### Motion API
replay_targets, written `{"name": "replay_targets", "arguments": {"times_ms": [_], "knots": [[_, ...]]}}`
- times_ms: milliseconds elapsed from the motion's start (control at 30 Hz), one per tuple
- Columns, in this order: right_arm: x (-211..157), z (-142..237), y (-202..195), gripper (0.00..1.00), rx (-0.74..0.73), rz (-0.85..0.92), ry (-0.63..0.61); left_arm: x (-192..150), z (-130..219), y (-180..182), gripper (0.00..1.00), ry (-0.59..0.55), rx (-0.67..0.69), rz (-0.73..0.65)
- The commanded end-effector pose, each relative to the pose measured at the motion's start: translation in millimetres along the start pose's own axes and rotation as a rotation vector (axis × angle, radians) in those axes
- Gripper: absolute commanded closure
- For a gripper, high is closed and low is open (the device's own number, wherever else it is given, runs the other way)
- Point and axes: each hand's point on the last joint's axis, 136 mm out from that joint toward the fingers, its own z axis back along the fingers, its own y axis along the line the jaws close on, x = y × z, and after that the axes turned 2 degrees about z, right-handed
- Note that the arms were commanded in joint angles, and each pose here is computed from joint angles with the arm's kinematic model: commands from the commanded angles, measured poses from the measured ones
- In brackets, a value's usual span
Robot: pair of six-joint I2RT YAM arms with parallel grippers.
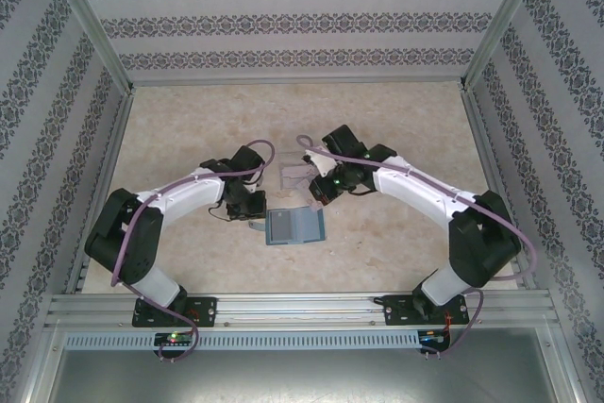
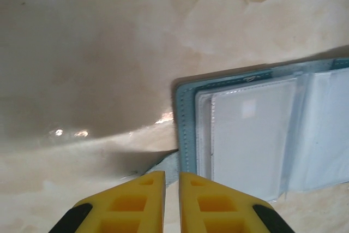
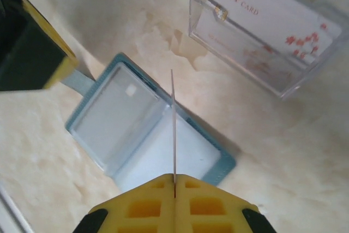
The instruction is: Take the credit cards out of the card holder
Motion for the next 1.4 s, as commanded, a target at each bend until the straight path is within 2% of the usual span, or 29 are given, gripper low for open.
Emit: {"name": "replay_targets", "arguments": {"times_ms": [0, 300, 633, 933, 1367], "knots": [[-7, 7, -18, 1.00, -0.078, 0.282, 0.120, 5, 7, 0, 0.86, -0.039, -0.037, 0.023], [27, 14, -34, 1.00, -0.116, 0.643, 0.212, 5, 9, 11, 0.86, -0.046, -0.046, 0.061], [50, 2, -44, 1.00, -0.069, 0.851, 0.323, 6, 10, 14, 0.86, -0.050, -0.053, 0.080], [63, -28, -46, 1.00, -0.007, 0.894, 0.376, 0, 8, 17, 0.85, -0.043, -0.052, 0.093], [50, -62, -45, 1.00, 0.094, 0.859, 0.417, -2, 7, 20, 0.85, -0.042, -0.052, 0.106]]}}
